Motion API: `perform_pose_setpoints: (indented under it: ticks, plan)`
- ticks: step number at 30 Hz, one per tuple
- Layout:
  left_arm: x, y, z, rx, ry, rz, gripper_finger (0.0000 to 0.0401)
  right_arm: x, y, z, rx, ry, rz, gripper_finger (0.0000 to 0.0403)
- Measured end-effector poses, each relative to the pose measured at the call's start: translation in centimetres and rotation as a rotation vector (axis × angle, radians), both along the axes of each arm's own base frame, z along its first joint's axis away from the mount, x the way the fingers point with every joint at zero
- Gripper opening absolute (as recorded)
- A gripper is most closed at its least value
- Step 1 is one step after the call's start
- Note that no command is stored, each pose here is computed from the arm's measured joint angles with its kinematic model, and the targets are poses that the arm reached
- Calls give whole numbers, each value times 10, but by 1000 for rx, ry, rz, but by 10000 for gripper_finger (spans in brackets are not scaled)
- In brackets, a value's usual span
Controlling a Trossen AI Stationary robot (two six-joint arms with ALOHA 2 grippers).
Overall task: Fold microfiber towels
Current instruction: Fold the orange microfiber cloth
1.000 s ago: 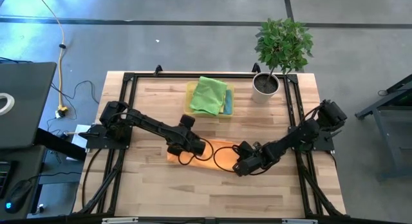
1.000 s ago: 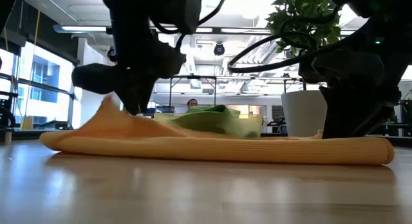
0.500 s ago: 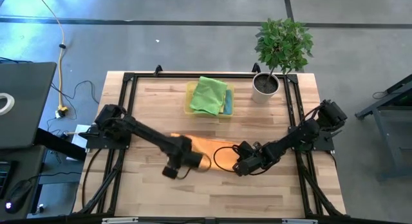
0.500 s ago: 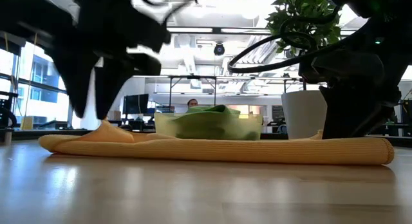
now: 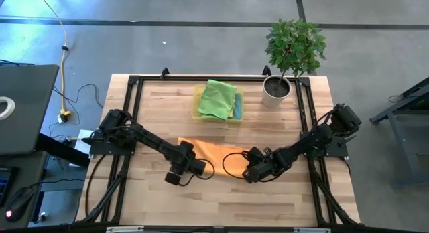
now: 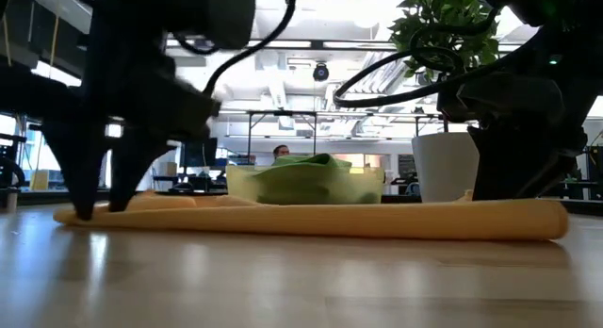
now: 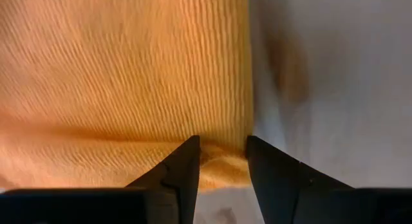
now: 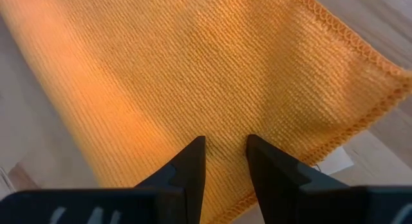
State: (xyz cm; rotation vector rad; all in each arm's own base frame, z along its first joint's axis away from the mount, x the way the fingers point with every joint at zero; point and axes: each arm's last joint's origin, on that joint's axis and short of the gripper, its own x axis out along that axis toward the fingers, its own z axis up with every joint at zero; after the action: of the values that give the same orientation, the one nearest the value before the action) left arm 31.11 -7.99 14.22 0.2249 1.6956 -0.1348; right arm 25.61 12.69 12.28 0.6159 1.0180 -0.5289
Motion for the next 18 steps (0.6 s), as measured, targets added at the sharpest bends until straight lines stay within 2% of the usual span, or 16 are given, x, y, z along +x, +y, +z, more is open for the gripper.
perform_pose_setpoints:
  ticks: [11,18]
  plan:
    - [-12,2,-1,24,99,-42,115,-3,-2,-1,-13,45,4,107]
    - [-25,16,-11,94,172,-29,115,-4,-2,-2,-17,55,4,107]
